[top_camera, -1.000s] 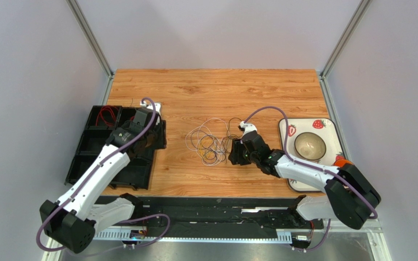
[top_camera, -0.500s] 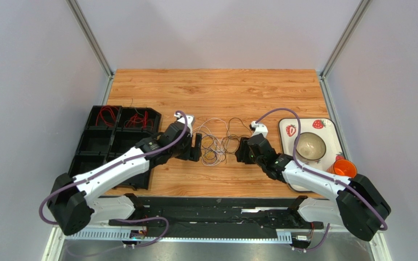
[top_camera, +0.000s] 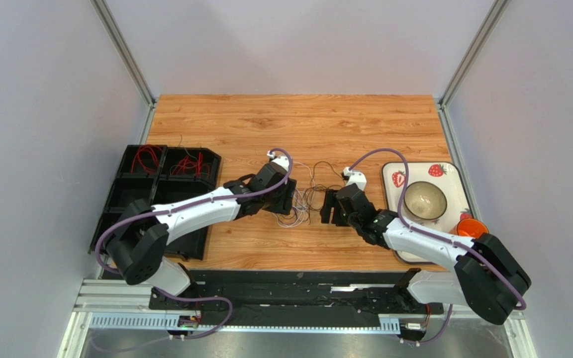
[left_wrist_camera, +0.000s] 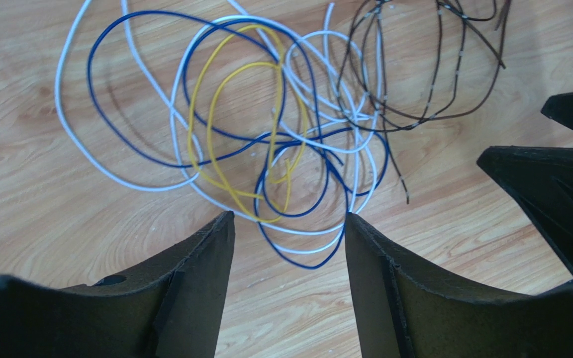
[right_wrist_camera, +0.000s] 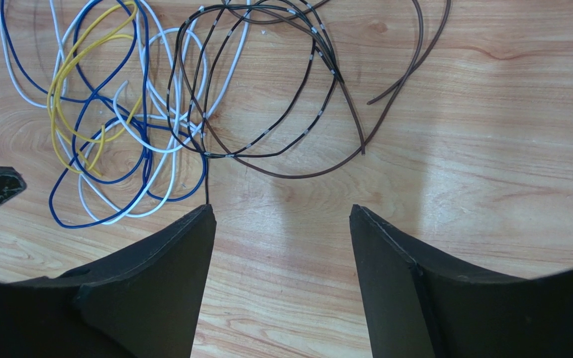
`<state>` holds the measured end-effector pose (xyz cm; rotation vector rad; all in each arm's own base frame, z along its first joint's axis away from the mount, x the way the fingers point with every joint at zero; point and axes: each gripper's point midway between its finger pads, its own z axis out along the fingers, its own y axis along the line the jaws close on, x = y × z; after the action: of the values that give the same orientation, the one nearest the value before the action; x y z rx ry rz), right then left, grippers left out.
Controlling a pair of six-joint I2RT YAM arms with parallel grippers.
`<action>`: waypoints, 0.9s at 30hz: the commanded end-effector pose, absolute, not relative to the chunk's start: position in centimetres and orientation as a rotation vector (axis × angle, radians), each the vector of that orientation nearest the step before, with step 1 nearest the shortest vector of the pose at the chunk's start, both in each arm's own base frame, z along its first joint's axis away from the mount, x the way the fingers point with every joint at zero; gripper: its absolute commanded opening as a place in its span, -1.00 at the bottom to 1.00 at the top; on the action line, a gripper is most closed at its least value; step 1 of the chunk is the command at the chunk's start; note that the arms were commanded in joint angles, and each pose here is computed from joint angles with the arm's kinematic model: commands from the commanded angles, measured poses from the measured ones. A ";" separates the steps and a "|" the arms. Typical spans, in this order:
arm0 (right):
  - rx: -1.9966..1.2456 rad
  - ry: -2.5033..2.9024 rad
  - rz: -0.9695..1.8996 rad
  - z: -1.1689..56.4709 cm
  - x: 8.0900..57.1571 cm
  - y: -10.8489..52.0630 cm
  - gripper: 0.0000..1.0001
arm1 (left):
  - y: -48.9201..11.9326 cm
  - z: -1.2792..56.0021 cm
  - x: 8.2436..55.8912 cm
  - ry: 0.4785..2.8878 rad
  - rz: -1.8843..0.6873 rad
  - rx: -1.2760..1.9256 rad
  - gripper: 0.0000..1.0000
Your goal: Untangle the cables
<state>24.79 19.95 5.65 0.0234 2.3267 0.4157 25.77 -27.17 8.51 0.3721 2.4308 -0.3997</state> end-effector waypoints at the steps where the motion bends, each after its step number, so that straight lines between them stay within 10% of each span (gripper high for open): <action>1: 0.118 2.264 0.391 7.5 26.0 19.5 0.41 | -31.3 10.7 26.9 2.306 -0.476 0.494 0.26; 27: 0.349 2.184 0.272 8.3 26.7 16.3 0.41 | -39.3 6.9 33.8 2.246 -0.375 0.682 0.16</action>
<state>25.43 15.45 6.43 0.3199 2.2332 0.2361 32.20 -37.56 5.15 0.6386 2.3358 -0.3238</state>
